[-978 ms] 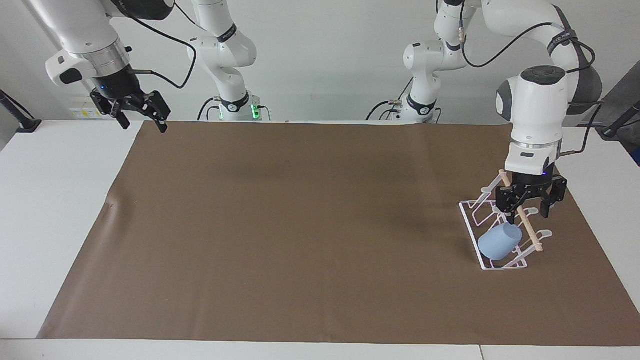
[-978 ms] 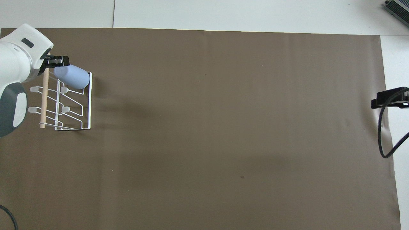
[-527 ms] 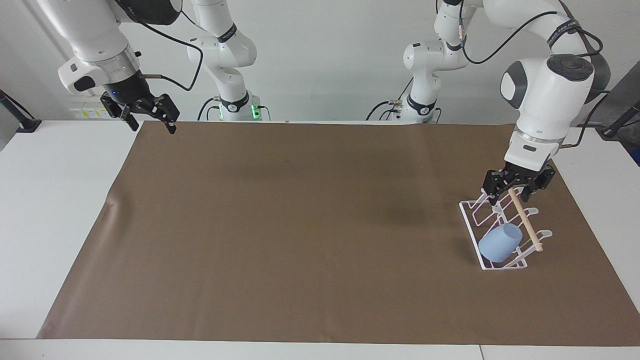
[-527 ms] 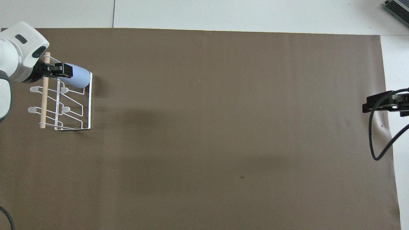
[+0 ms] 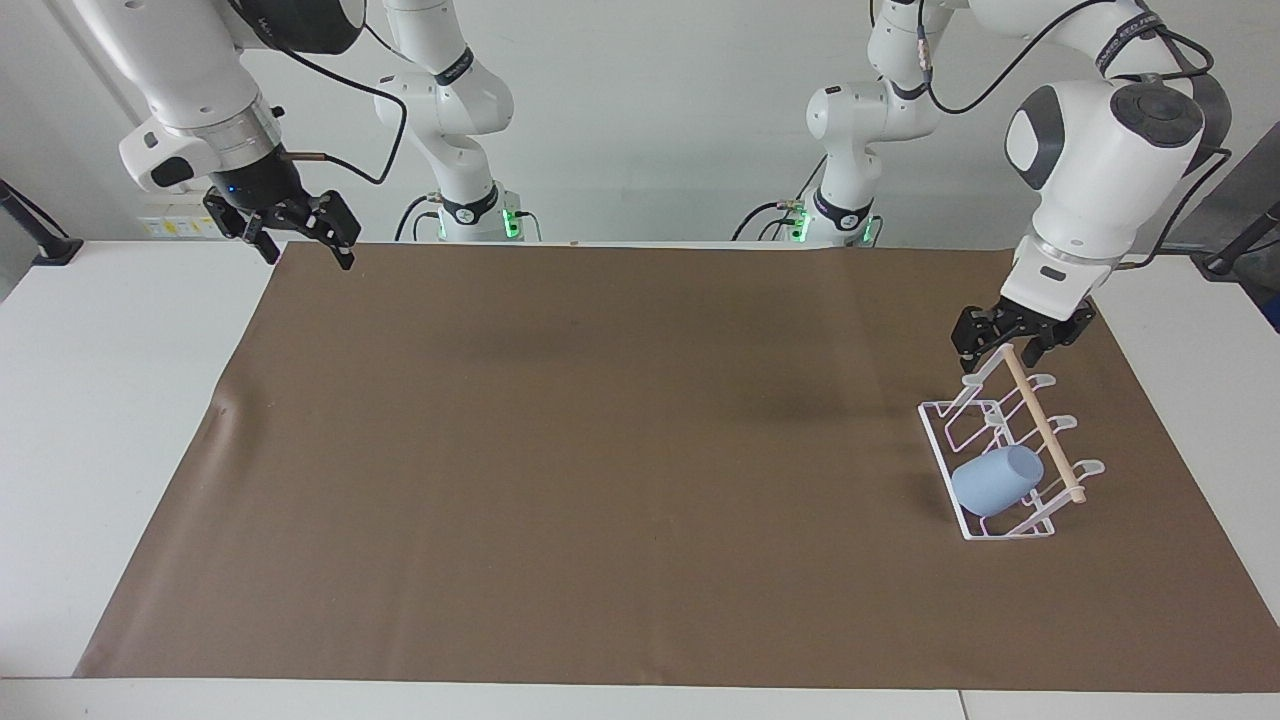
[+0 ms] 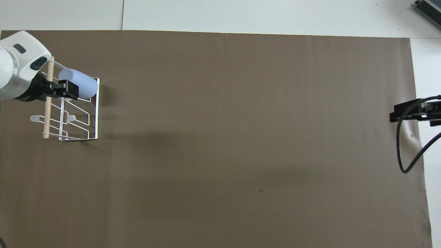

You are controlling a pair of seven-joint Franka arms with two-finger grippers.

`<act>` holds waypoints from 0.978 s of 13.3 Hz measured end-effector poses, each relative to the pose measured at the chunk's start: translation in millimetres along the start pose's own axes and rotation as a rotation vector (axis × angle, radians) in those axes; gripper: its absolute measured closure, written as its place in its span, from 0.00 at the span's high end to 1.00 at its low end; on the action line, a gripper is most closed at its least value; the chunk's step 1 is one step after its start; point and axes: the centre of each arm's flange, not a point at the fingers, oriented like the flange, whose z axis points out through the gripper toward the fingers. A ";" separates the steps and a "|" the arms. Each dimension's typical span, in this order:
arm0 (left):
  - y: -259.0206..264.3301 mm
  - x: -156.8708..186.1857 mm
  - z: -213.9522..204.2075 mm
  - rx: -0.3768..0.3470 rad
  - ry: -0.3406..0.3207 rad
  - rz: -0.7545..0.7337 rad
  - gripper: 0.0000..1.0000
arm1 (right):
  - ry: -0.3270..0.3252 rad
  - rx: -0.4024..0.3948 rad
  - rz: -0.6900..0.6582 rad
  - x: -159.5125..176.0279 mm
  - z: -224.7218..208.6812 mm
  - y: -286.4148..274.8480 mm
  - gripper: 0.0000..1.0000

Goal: Hang cup on cup holder
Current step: 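Open the left gripper and withdraw it from the hung cup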

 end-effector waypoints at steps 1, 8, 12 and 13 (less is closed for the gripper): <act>0.6 -5.2 -5.1 -0.002 -0.014 0.000 0.83 | -0.001 0.000 0.000 0.0 0.3 0.0 1.00; -4.2 -39.8 -45.4 -0.027 -0.067 -0.018 0.87 | -0.004 0.000 0.000 0.0 2.1 0.0 1.00; -0.4 -46.2 -49.5 -0.031 -0.084 -0.012 0.99 | -0.005 0.000 0.000 -0.1 2.5 0.0 1.00; 0.2 -46.2 -49.4 -0.031 -0.084 -0.011 1.00 | -0.005 0.000 0.000 -0.1 2.5 0.0 1.00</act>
